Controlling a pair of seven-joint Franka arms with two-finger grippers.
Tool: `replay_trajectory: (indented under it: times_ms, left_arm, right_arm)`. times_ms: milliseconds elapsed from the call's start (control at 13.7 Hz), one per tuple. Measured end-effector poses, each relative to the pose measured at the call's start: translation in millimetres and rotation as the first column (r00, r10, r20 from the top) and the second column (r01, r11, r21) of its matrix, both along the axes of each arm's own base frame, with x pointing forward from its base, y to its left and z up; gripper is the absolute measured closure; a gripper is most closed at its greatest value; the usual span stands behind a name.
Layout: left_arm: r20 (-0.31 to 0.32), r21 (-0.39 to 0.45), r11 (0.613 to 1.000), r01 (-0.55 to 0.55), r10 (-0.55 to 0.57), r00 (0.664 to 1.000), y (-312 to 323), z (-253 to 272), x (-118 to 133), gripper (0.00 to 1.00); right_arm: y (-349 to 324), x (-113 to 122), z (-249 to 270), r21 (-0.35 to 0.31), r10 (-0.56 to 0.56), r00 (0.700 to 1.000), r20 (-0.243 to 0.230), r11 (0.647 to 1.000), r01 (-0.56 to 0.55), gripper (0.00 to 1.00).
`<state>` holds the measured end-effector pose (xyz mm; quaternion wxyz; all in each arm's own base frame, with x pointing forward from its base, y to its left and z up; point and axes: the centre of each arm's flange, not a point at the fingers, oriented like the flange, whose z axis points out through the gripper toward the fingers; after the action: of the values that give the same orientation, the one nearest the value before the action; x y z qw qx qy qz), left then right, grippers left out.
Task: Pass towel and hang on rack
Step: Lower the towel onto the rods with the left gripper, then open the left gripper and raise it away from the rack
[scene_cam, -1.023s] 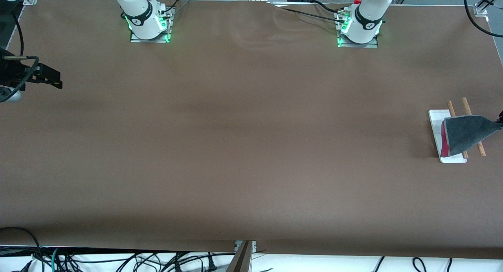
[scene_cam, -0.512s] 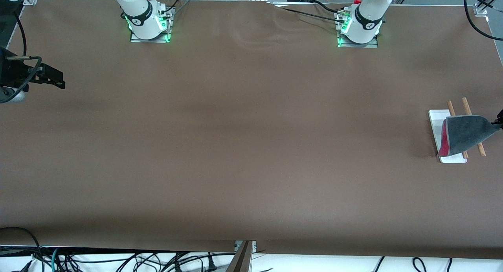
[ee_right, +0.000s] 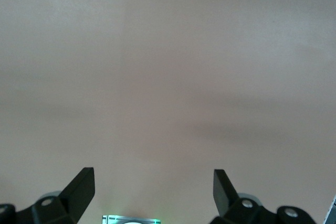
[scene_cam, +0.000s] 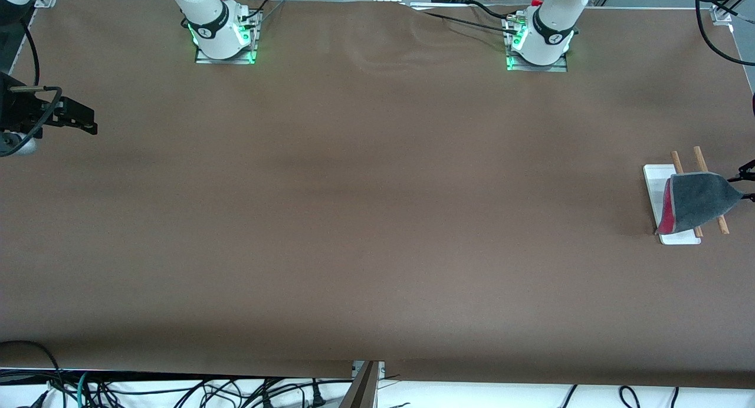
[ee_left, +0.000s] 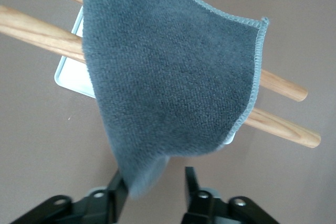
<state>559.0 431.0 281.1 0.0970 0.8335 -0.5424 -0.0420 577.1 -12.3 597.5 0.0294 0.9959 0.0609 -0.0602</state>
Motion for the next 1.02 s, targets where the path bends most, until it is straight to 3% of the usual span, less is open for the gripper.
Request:
replay_trajectory:
  times_ms: [292, 512, 731, 1023]
  left_arm:
    - [0.018, 0.008, 1.0, -0.008, 0.008, 1.0, 5.0, 7.6, 2.1, 0.01]
    - [0.057, 0.034, 0.999, -0.002, 0.0, 0.998, 9.2, 64.9, 15.1, 0.0]
    - [0.056, 0.026, 0.998, -0.051, 0.049, 0.997, -12.8, 132.7, 20.5, 0.0]
    - [-0.031, 0.033, 0.975, -0.221, 0.222, 0.975, -105.3, 180.6, 47.0, 0.0]
  right_arm:
    - [0.0, 0.0, 0.0, 0.0, 0.0, 1.0, 0.0, 1.0, 0.0, 0.0]
    - [-0.1, 0.0, 0.0, 0.0, 0.0, 1.0, 0.0, 1.0, 0.0, 0.0]
    - [-0.2, 0.0, 0.0, 0.0, 0.0, 1.0, 0.0, 1.0, 0.0, 0.0]
    - [0.2, 0.1, 0.0, 0.0, 0.0, 1.0, 0.0, 1.0, 0.0, 0.0]
